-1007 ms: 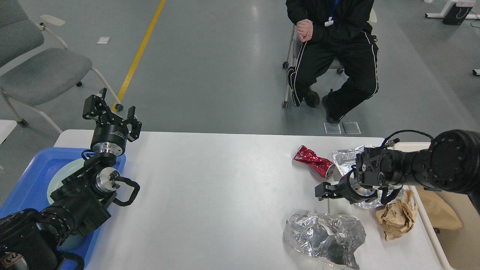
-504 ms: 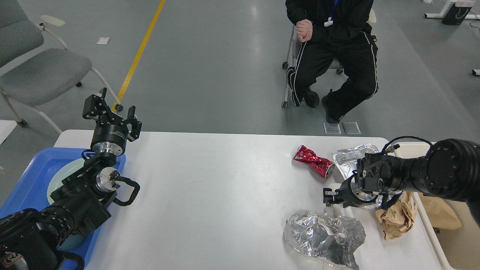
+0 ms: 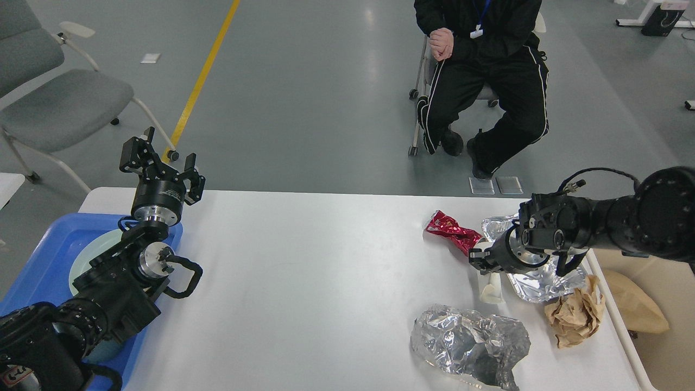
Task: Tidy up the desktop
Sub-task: 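Lower the right gripper and grasp the small white tube, then lift the white tube and drop it into the white bin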
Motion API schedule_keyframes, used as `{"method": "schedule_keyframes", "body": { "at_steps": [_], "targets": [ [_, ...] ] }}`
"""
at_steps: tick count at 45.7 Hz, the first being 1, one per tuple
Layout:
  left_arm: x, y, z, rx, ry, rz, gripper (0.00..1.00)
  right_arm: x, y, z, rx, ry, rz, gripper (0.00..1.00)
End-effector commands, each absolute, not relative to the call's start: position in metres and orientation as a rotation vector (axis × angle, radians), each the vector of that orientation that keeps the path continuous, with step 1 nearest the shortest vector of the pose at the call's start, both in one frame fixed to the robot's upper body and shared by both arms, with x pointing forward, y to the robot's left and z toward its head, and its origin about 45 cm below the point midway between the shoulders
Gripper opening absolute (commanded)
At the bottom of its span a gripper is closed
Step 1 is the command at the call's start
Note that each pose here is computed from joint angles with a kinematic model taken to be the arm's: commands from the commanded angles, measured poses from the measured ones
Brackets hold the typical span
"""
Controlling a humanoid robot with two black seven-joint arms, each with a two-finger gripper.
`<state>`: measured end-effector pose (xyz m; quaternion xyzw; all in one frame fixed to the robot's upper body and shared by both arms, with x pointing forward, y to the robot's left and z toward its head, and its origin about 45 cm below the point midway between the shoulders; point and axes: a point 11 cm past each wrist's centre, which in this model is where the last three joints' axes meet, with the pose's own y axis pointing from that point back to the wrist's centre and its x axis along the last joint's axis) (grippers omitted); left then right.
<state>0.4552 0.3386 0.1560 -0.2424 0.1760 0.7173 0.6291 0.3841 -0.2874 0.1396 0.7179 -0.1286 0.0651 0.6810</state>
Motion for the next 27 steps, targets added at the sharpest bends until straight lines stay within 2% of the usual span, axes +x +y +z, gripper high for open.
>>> {"method": "schedule_keyframes", "body": {
  "at_steps": [1, 11, 21, 27],
  "targets": [
    [0.455, 0.338, 0.156, -0.556, 0.403, 1.643, 0.96, 0.397, -0.289, 0.192, 1.638, -0.349, 0.174, 0.00],
    [0.455, 0.338, 0.156, -0.557, 0.404, 1.641, 0.96, 0.422, -0.293, 0.289, 1.694, -0.488, 0.246, 0.00],
    [0.455, 0.338, 0.156, -0.556, 0.403, 1.643, 0.96, 0.428, -0.299, 0.390, 1.860, -0.594, 0.255, 0.00],
    [0.455, 0.339, 0.156, -0.555, 0.403, 1.644, 0.96, 0.428, -0.304, 0.422, 1.880, -0.634, 0.286, 0.00]
  ]
}}
